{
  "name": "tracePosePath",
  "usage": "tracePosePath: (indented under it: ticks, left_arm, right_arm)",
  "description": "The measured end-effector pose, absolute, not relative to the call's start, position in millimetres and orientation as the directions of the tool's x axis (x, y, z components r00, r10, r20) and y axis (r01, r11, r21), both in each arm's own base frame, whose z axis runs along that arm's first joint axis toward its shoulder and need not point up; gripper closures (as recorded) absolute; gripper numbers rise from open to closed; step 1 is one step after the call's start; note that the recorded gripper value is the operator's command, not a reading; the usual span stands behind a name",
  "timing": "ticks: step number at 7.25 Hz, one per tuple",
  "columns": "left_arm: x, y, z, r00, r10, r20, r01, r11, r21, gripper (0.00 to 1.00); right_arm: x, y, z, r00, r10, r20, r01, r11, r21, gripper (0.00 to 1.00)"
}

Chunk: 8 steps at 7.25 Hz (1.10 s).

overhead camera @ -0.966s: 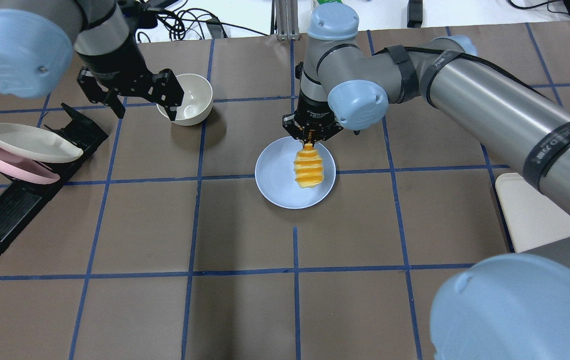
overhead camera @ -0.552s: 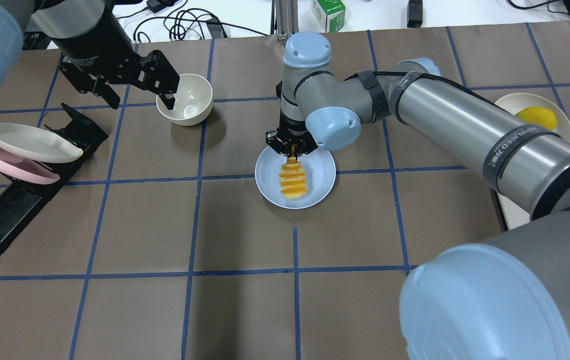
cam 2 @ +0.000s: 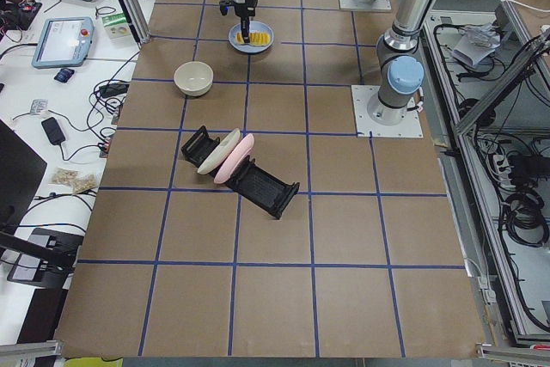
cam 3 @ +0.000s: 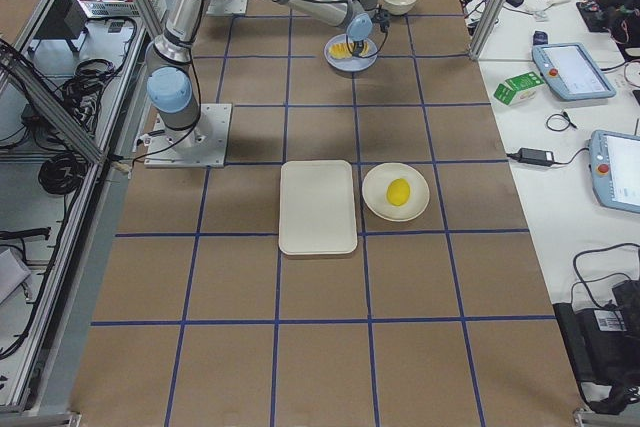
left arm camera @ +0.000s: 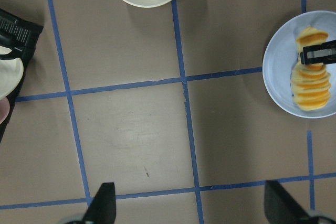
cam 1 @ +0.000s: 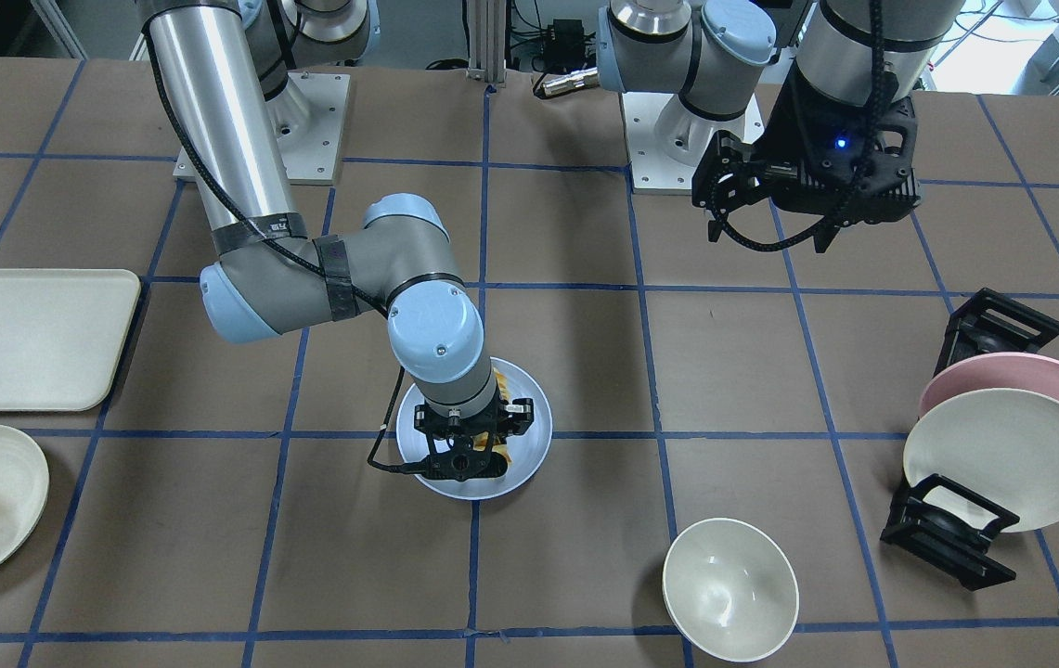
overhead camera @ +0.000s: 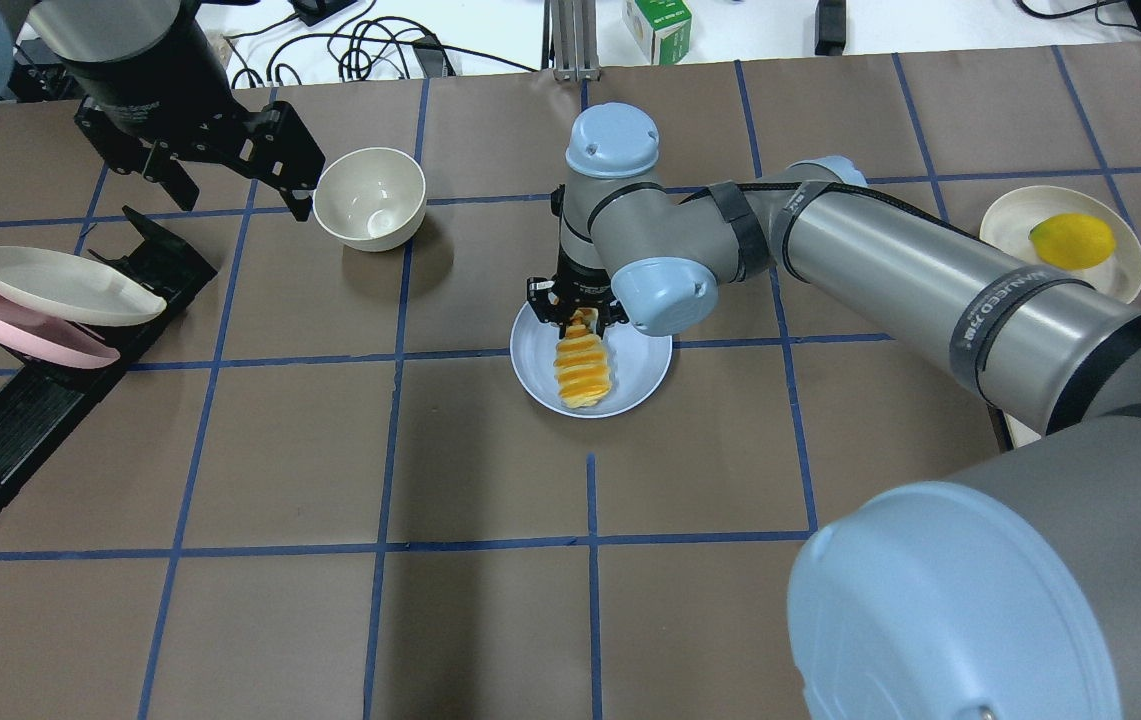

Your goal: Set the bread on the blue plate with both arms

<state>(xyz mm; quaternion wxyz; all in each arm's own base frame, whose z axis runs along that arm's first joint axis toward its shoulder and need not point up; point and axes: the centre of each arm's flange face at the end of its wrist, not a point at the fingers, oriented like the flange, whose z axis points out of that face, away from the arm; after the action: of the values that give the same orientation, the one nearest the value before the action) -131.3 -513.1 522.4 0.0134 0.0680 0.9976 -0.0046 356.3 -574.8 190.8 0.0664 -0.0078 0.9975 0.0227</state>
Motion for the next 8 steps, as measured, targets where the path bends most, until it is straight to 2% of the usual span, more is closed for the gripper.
tracePosePath:
  ticks: [3, 5, 8]
  left_arm:
    - [-138, -513, 515, -0.991, 0.131, 0.006, 0.131, 0.991, -0.001, 0.0]
    - [-140, -507, 511, -0.991, 0.132, 0.006, 0.132, 0.991, 0.007, 0.0]
    - [-141, -505, 508, -0.991, 0.133, 0.005, 0.133, 0.991, 0.007, 0.0]
  right_arm:
    - [351, -573, 216, -0.995, -0.015, -0.095, -0.015, 1.0, -0.007, 0.0]
    - [327, -571, 268, -0.997, 0.011, -0.072, 0.014, 0.999, -0.029, 0.0]
    - [219, -571, 366, -0.993, 0.112, -0.024, 0.113, 0.993, -0.031, 0.0]
